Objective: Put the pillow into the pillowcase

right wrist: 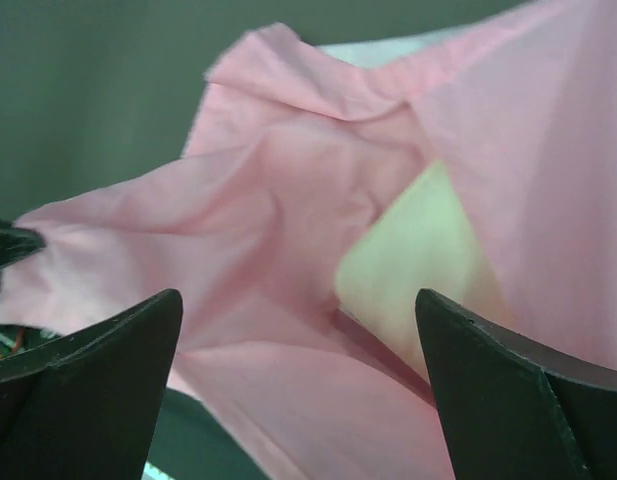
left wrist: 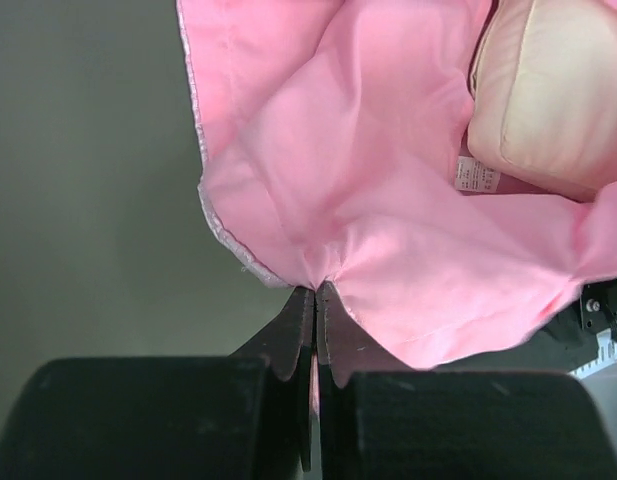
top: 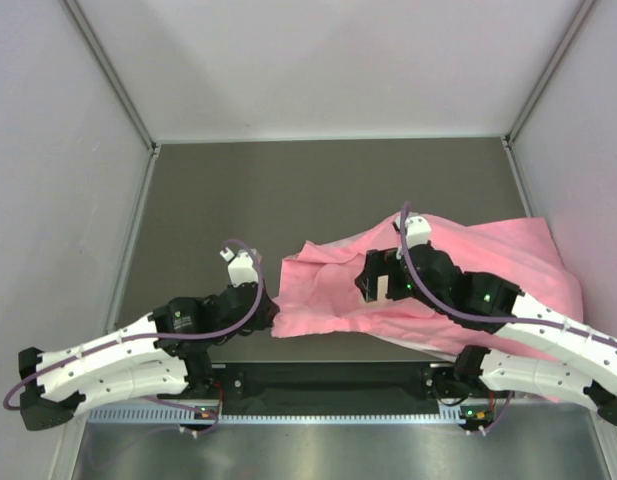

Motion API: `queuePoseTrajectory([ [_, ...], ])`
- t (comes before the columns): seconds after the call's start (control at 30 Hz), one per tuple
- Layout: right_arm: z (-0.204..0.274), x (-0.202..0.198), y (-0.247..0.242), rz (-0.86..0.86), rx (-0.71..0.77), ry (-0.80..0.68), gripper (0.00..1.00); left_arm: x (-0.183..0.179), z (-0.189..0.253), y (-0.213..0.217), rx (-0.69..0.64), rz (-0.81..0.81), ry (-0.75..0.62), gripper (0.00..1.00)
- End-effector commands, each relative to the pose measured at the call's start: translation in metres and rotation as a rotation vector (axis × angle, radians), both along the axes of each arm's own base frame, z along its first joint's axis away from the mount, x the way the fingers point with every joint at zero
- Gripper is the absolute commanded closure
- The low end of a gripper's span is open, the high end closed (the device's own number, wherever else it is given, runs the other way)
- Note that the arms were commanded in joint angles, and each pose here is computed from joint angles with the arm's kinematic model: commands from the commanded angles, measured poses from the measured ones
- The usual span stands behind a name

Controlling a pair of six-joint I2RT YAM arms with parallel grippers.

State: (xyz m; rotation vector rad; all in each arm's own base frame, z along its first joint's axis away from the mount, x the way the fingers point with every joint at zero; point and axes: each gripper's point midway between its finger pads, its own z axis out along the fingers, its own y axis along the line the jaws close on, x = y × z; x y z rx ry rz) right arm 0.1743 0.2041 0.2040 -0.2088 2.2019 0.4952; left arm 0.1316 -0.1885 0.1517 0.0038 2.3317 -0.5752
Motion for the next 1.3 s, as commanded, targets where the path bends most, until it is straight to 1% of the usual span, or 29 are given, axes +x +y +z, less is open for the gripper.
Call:
queuePoseTrajectory([
  [0.0,0.039,-0.002,0.06,0.227,0.149,-0.066,0.0,-0.001,0.011,-0.004,-0.032,-0.024,-0.016,1.0],
  [0.07,0.049,0.006,0.075,0.243,0.152,-0.087,0.0,-0.001,0.011,-0.007,-0.041,-0.036,-0.013,1.0],
  [0.1,0.042,0.013,0.091,0.255,0.139,-0.079,0.0,-0.002,0.012,-0.009,-0.049,-0.042,-0.012,1.0],
  [0.13,0.052,0.017,0.102,0.273,0.154,-0.095,0.0,-0.002,0.011,-0.009,-0.047,-0.041,-0.012,1.0],
  [0.17,0.043,0.02,0.114,0.293,0.132,-0.07,0.0,-0.001,0.011,-0.009,-0.045,-0.038,-0.014,1.0],
  [0.3,0.079,0.03,0.133,0.3,0.19,-0.127,0.0,0.005,0.013,0.008,-0.028,0.03,-0.043,1.0],
  [0.4,0.099,0.037,0.111,0.205,0.174,-0.16,0.0,0.007,0.017,0.026,-0.049,0.096,-0.072,1.0],
  [0.43,0.101,0.039,0.1,0.153,0.162,-0.148,0.0,0.007,0.021,0.033,-0.086,0.129,-0.078,1.0],
  [0.47,0.087,0.043,0.073,0.058,0.064,-0.128,0.0,0.008,0.022,0.039,-0.094,0.151,-0.09,1.0],
  [0.5,0.081,0.043,0.058,0.008,0.015,-0.112,0.0,0.007,0.023,0.041,-0.106,0.158,-0.092,0.99],
  [0.53,0.072,0.042,0.045,-0.046,-0.018,-0.088,0.0,0.006,0.022,0.045,-0.125,0.164,-0.092,0.9],
  [0.57,0.056,0.041,0.016,-0.118,-0.131,-0.068,0.0,0.002,0.022,0.04,-0.147,0.139,-0.083,0.75],
  [0.6,0.048,0.039,0.003,-0.157,-0.174,-0.056,0.0,0.002,0.023,0.037,-0.156,0.119,-0.085,0.57],
  [0.63,0.033,0.036,-0.009,-0.203,-0.209,-0.034,0.0,0.001,0.021,0.035,-0.153,0.116,-0.08,0.19],
  [0.67,0.026,0.037,-0.025,-0.248,-0.259,-0.036,0.0,0.002,0.016,0.033,-0.119,0.113,-0.068,0.05],
  [0.7,0.016,0.032,-0.036,-0.265,-0.303,-0.016,0.0,0.003,0.012,0.031,-0.093,0.109,-0.06,0.01],
  [0.77,-0.007,0.028,-0.052,-0.299,-0.354,0.017,0.0,0.007,0.005,0.027,0.009,0.105,-0.043,0.01],
  [0.83,-0.023,0.025,-0.06,-0.317,-0.386,0.038,0.0,0.017,0.009,0.024,0.095,0.123,-0.058,0.01],
  [0.9,-0.037,0.025,-0.065,-0.328,-0.42,0.057,0.02,0.03,0.022,0.021,0.132,0.146,-0.111,0.01],
  [0.93,-0.04,0.027,-0.066,-0.335,-0.428,0.061,0.03,0.036,0.02,0.017,0.168,0.147,-0.116,0.01],
  [0.97,-0.046,0.028,-0.065,-0.329,-0.448,0.071,0.06,0.047,0.026,0.013,0.152,0.169,-0.133,0.01],
  [1.0,-0.05,0.03,-0.062,-0.325,-0.448,0.069,0.07,0.052,0.02,0.008,0.184,0.133,-0.121,0.01],
  [1.03,-0.057,0.032,-0.058,-0.319,-0.457,0.082,0.12,0.057,0.017,0.004,0.176,0.118,-0.104,0.01],
  [1.07,-0.061,0.034,-0.055,-0.31,-0.458,0.086,0.14,0.074,0.012,0.01,0.162,0.159,-0.081,0.01],
  [1.1,-0.066,0.036,-0.053,-0.295,-0.47,0.091,0.17,0.086,0.005,0.006,0.141,0.135,-0.081,0.01],
  [1.13,-0.07,0.042,-0.046,-0.295,-0.456,0.09,0.19,0.086,-0.008,-0.008,0.086,0.069,-0.017,0.01],
  [1.17,-0.074,0.044,-0.042,-0.284,-0.453,0.101,0.23,0.103,-0.015,0.002,0.063,0.113,-0.004,0.01],
  [1.2,-0.076,0.047,-0.038,-0.273,-0.453,0.101,0.23,0.114,-0.025,-0.005,0.038,0.096,-0.011,0.01],
  [1.27,-0.084,0.053,-0.027,-0.259,-0.441,0.108,0.3,0.126,-0.036,-0.006,0.013,0.098,0.001,0.01],
])
